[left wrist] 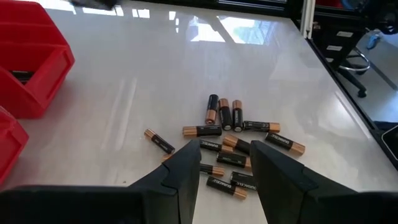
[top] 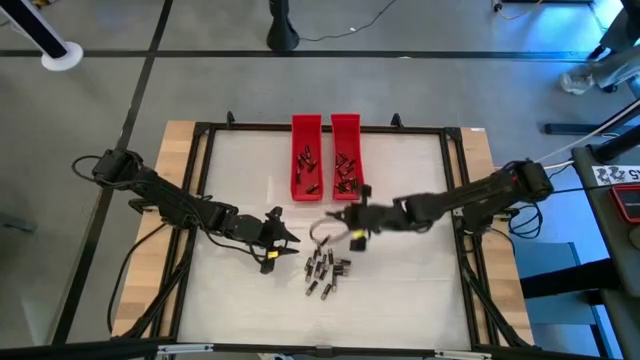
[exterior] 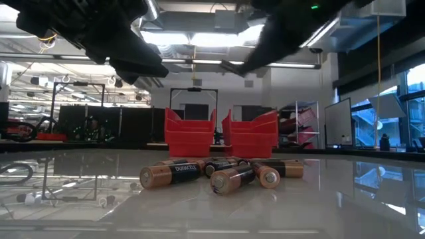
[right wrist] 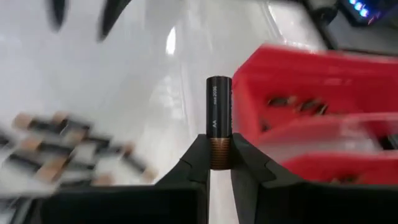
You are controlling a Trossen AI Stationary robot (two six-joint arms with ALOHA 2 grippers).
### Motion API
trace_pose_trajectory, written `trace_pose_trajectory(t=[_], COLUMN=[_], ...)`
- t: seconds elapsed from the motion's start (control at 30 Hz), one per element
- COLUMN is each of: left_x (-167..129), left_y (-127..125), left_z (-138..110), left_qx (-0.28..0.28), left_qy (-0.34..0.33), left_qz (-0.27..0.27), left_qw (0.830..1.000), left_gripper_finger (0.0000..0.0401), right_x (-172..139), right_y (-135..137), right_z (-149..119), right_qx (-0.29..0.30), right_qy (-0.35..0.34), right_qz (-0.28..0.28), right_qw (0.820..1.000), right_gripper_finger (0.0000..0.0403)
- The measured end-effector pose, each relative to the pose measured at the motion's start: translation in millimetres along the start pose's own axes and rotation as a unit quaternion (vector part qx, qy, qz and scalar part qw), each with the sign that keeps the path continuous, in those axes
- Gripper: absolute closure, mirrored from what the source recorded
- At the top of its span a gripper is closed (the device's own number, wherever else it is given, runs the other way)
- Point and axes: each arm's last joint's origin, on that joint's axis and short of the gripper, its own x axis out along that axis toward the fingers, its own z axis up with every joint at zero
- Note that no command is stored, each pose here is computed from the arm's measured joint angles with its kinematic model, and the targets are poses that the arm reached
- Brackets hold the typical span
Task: Sort batteries
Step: Put the large black battery into the left red bin
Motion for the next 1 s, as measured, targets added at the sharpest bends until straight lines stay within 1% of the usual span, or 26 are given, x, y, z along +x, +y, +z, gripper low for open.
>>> trace_pose_trajectory(t=[0.13, 0.23, 0.37, 0.5, 0.6, 0.8, 0.87, 1.0], left_x=[-0.1, -0.4, -0.4, -0.4, -0.4, -0.4, -0.4, -0.4], left_y=[0.0, -1.4, -1.7, -1.0, -0.8, -0.4, -0.3, 0.0], left_z=[0.1, -0.3, 0.2, 0.6, 0.7, 0.3, -0.4, -1.4], left_qx=[-0.008, -0.017, -0.017, -0.016, -0.015, -0.006, -0.006, -0.003], left_qy=[0.000, 0.000, -0.003, -0.007, -0.008, -0.007, -0.004, 0.002], left_qz=[0.000, -0.002, -0.002, 0.011, 0.014, 0.018, 0.019, 0.021], left_qw=[1.000, 1.000, 1.000, 1.000, 1.000, 1.000, 1.000, 1.000], left_gripper_finger=[0.0270, 0.0270, 0.0270, 0.0270, 0.0270, 0.0270, 0.0270, 0.0270], right_x=[11.1, 15.4, 16.4, 22.8, 36.6, 70.2, 75.9, 89.3], right_y=[-34.0, -62.0, -99.1, -124.8, -136.2, -149.1, -153.8, -157.6], right_z=[12.0, 19.1, 31.9, 38.1, 42.1, 46.3, 44.2, 35.8], right_qx=[0.022, 0.046, 0.074, 0.090, 0.095, 0.102, 0.105, 0.115], right_qy=[-0.036, -0.047, -0.098, -0.129, -0.129, -0.092, -0.071, -0.052], right_qz=[0.001, -0.019, -0.023, -0.022, -0.014, -0.012, -0.014, -0.018], right_qw=[0.999, 0.998, 0.992, 0.987, 0.987, 0.990, 0.992, 0.992], right_gripper_finger=[0.0370, 0.0370, 0.0370, 0.0370, 0.0370, 0.0371, 0.0371, 0.0371])
